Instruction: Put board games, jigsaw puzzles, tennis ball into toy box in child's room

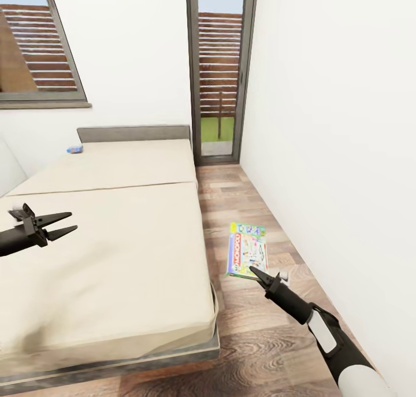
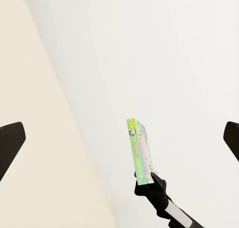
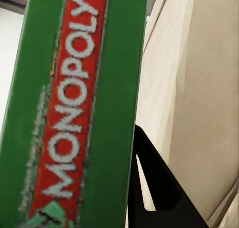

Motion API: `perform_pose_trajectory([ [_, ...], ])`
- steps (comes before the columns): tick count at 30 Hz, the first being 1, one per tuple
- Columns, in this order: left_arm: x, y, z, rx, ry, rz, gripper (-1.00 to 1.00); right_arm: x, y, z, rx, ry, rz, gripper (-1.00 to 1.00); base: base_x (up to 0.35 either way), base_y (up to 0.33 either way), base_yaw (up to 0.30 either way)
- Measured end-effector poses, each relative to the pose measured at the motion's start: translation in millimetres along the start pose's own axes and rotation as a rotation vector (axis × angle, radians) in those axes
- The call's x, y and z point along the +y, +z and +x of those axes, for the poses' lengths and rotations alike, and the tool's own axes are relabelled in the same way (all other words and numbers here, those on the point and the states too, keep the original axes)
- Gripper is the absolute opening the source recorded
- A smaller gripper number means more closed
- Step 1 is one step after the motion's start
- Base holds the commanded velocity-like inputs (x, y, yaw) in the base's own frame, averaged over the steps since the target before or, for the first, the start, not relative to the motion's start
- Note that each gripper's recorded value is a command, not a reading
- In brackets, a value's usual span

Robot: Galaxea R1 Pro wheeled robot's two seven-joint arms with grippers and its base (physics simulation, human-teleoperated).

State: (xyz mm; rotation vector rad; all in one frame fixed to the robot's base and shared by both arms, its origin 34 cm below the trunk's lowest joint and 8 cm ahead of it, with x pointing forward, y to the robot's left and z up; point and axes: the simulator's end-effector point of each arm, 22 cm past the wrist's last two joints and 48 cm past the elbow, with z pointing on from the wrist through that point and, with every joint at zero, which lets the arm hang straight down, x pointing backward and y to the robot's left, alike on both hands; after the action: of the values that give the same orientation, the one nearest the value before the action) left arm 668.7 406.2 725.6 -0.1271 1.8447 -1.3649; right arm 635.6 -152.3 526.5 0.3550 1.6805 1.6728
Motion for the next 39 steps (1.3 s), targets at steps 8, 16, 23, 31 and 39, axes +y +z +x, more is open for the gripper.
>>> perform_pose_trajectory([
  [8, -12, 3.4, -11, 0.002, -0.001, -0.001, 1.0, 10, -3.5, -21, -0.031, 0.0, 0.024, -1.0, 0.0, 0.0, 0.0],
  [16, -25, 7.0, -22, 0.005, 0.0, -0.001, 1.0, 23, -1.1, -31, -0.036, -0.003, 0.033, -1.0, 0.0, 0.0, 0.0],
  [23, -35, 9.1, -32, 0.006, 0.001, -0.006, 1.0, 37, 3.2, -39, -0.04, -0.009, 0.031, -1.0, 0.0, 0.0, 0.0],
  [31, -41, 11.1, -39, 0.008, -0.005, -0.013, 1.0, 51, 9.2, -45, -0.043, -0.009, 0.025, -1.0, 0.0, 0.0, 0.0],
  [39, -20, 19.0, -3, 0.033, -0.097, 0.003, 1.0, 60, 22.9, -35, -0.068, -0.004, -0.025, -1.0, 0.0, 0.0, 0.0],
])
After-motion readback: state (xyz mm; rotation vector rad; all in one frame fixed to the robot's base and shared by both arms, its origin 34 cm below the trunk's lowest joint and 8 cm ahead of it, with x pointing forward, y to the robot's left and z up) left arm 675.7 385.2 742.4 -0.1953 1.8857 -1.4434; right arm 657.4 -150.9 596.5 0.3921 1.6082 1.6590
